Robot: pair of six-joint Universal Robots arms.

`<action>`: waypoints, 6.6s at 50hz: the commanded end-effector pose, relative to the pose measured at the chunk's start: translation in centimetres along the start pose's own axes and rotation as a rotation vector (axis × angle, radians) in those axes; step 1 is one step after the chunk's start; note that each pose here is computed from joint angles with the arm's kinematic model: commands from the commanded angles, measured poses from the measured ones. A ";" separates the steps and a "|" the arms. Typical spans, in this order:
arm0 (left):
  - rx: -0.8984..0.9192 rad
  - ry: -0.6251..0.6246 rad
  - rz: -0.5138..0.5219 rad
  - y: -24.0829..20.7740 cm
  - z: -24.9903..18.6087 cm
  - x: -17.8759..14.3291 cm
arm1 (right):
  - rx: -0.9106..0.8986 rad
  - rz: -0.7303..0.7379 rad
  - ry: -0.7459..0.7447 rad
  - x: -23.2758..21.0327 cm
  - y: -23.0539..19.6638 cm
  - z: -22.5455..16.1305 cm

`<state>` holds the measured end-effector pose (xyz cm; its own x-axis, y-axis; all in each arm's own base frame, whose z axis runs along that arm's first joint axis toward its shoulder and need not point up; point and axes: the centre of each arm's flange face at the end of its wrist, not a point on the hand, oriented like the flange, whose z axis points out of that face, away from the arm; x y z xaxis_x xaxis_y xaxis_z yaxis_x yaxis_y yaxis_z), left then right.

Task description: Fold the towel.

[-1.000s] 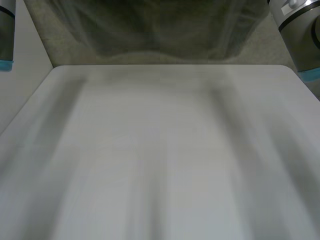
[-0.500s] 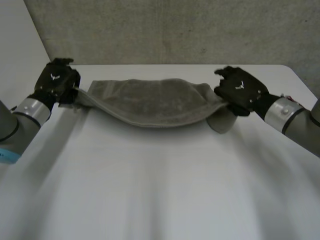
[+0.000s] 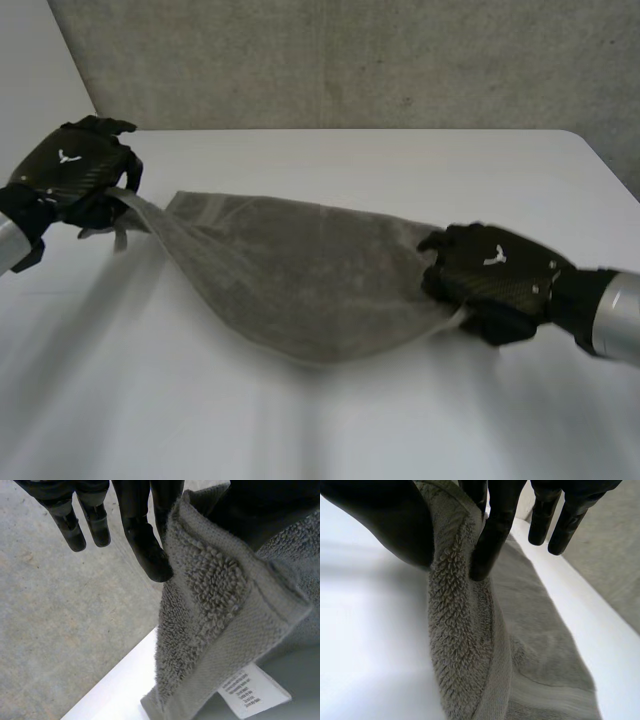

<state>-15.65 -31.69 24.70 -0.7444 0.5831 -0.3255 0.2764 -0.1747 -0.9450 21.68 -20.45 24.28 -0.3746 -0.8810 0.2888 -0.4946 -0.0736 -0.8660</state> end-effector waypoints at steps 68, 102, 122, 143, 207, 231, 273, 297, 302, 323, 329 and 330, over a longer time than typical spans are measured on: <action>0.104 -0.113 0.099 10.8 16.4 0.0 | -0.029 0.176 0.361 10.3 8.9 11.3; 0.131 -0.169 0.110 8.6 15.9 1.1 | 0.050 0.265 0.546 10.9 8.7 10.4; 0.090 -0.174 0.077 4.7 12.0 2.2 | 0.023 0.281 0.518 11.4 11.2 12.7; 0.036 -0.149 0.050 4.6 10.9 3.2 | 0.020 0.269 0.537 11.9 9.8 11.6; -0.081 -0.234 -0.332 0.9 1.3 8.8 | -0.154 0.197 0.430 0.7 10.9 5.9; -0.090 -0.239 -0.335 1.2 1.2 8.7 | -0.139 0.106 0.465 3.5 10.6 4.3; -0.101 -0.238 -0.334 1.5 1.1 9.0 | 0.030 -0.179 0.379 17.0 3.6 -0.5; -0.107 -0.239 -0.335 1.6 1.1 9.0 | 0.164 -0.218 -0.074 -9.2 -4.2 16.8; -0.113 -0.239 -0.337 1.8 1.0 9.1 | 0.190 -0.245 -0.049 -11.0 -4.0 18.2; -0.067 -0.176 -0.326 0.5 1.2 11.3 | 0.198 -0.206 0.151 -8.4 -5.9 16.9; -0.066 -0.134 -0.326 -0.1 1.0 12.7 | 0.126 -0.126 0.234 -5.8 -5.0 14.3; -0.068 -0.116 -0.326 -0.2 0.9 13.3 | 0.126 -0.126 0.235 -5.8 -5.0 14.3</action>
<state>-24.95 -25.88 20.57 -0.8861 0.4634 -0.0131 0.0441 0.0560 -0.9975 40.11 -20.91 20.56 -0.4301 -0.7507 0.5015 -0.4240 -0.3225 -0.8463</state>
